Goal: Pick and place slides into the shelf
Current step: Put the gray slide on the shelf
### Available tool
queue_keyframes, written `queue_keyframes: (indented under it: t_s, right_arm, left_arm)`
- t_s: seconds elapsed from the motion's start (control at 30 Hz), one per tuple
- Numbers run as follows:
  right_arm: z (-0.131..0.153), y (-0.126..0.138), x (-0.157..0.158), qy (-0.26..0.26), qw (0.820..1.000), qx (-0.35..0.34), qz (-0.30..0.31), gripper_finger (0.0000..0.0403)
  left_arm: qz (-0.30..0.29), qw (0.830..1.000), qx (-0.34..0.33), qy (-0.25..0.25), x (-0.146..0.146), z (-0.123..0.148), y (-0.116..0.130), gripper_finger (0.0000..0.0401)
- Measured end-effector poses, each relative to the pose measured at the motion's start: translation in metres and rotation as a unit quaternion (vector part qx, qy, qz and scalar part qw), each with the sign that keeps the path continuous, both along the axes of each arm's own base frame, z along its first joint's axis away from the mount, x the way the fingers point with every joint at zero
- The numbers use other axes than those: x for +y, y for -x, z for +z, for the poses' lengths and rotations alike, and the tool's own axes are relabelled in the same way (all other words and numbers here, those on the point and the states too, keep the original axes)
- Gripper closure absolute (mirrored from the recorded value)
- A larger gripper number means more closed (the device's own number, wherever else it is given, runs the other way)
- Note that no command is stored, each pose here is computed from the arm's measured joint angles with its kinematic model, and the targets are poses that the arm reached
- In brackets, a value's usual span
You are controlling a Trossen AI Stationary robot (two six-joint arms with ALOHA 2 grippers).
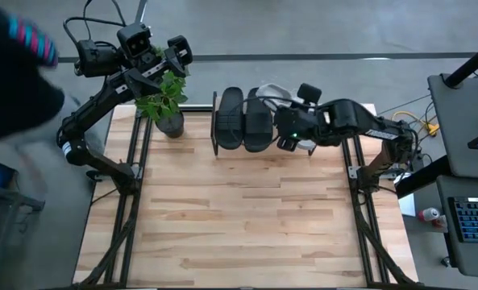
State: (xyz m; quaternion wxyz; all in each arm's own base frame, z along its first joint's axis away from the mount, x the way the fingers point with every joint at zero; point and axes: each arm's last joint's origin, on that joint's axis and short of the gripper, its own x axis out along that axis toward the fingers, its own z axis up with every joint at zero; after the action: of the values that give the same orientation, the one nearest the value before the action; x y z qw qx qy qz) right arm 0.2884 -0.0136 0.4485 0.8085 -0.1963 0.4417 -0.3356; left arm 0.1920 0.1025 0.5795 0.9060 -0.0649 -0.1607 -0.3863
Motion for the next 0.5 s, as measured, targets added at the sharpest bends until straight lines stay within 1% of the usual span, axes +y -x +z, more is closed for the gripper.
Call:
queue_keyframes:
  t_s: [0.1,0.3,0.4,0.5]
  right_arm:
    - [-0.009,-0.006,0.002,0.004,1.0,0.001,0.001,0.0358]
    - [-0.03,-0.009,0.003,0.054,0.998,0.02,-0.024,0.0358]
    - [-0.038,-0.005,0.002,0.062,0.997,0.006,-0.035,0.0358]
    - [-0.046,0.001,0.003,0.066,0.997,-0.023,-0.041,0.0358]
  left_arm:
    - [-0.001,1.0,0.0,0.0,0.0,0.0,0.0,0.0154]
    - [-0.003,1.0,0.004,0.004,0.0,0.0,0.0,0.0154]
    - [-0.006,1.0,0.01,0.005,-0.001,0.0,0.0,0.0154]
    - [-0.007,1.0,0.01,0.004,-0.001,0.0,0.0,0.0154]
